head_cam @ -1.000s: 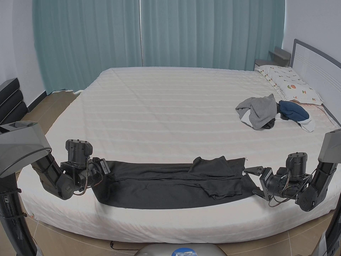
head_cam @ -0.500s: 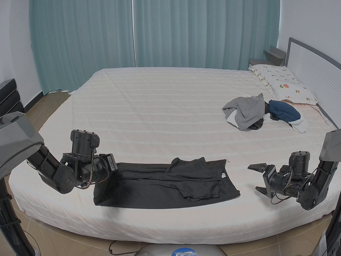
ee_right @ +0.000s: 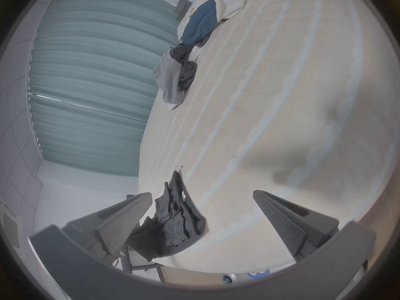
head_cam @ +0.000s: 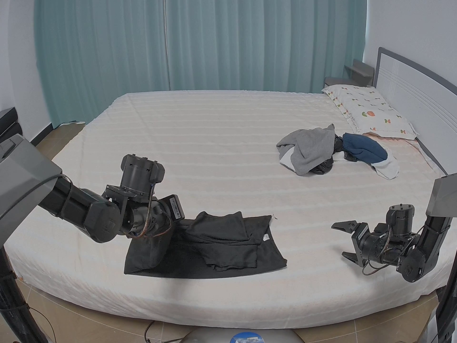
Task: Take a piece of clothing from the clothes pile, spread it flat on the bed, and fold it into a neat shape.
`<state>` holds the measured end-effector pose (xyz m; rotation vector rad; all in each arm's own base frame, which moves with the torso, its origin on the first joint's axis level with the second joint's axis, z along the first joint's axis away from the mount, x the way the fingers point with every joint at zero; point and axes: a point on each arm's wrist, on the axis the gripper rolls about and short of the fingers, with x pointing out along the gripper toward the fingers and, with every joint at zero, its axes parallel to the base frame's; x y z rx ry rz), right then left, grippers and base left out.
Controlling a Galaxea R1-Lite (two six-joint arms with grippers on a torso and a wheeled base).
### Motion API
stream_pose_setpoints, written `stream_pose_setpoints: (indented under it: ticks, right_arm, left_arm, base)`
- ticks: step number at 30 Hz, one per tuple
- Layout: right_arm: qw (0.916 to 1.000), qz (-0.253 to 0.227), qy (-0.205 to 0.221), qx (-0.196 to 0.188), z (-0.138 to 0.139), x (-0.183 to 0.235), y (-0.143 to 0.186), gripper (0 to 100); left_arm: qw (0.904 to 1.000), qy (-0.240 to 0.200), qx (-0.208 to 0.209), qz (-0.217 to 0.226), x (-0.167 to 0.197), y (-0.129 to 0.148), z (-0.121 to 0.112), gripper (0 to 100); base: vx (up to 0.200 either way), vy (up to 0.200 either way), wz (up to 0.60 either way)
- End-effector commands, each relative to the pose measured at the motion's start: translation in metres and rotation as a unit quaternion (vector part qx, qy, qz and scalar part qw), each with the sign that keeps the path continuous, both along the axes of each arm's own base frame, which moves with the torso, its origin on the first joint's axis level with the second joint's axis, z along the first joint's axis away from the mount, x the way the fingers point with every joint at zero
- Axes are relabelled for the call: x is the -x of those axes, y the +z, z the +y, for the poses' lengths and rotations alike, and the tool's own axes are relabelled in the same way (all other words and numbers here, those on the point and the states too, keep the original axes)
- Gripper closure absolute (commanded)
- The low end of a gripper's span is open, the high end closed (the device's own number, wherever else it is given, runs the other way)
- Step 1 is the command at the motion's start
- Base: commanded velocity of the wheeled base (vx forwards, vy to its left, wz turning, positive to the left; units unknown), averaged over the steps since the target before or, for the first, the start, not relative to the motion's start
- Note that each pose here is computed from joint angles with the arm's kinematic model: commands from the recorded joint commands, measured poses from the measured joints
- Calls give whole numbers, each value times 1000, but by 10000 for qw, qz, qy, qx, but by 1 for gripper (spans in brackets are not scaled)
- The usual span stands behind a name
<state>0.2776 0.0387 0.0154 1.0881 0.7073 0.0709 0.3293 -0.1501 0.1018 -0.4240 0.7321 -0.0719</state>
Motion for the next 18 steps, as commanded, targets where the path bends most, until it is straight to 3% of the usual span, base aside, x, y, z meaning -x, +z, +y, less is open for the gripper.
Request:
stream_pose_setpoints:
  ticks: [1,6,18]
  right_arm:
    - [10000,34,50,3,3,1,-1,0]
    - [10000,34,79,-1,4,2,-1,0]
    - [9999,49,94,1,5,2,-2,0]
  left_arm:
    - [9998,-174,43,93,-7,-5,-23,100]
    - [9994,-278,-7,213,-16,-12,-38,100]
    - [9984,-195,229,480,-35,-41,-67,100]
  base:
    - [0,-200,0]
    - [0,-200,0]
    - [0,0,0]
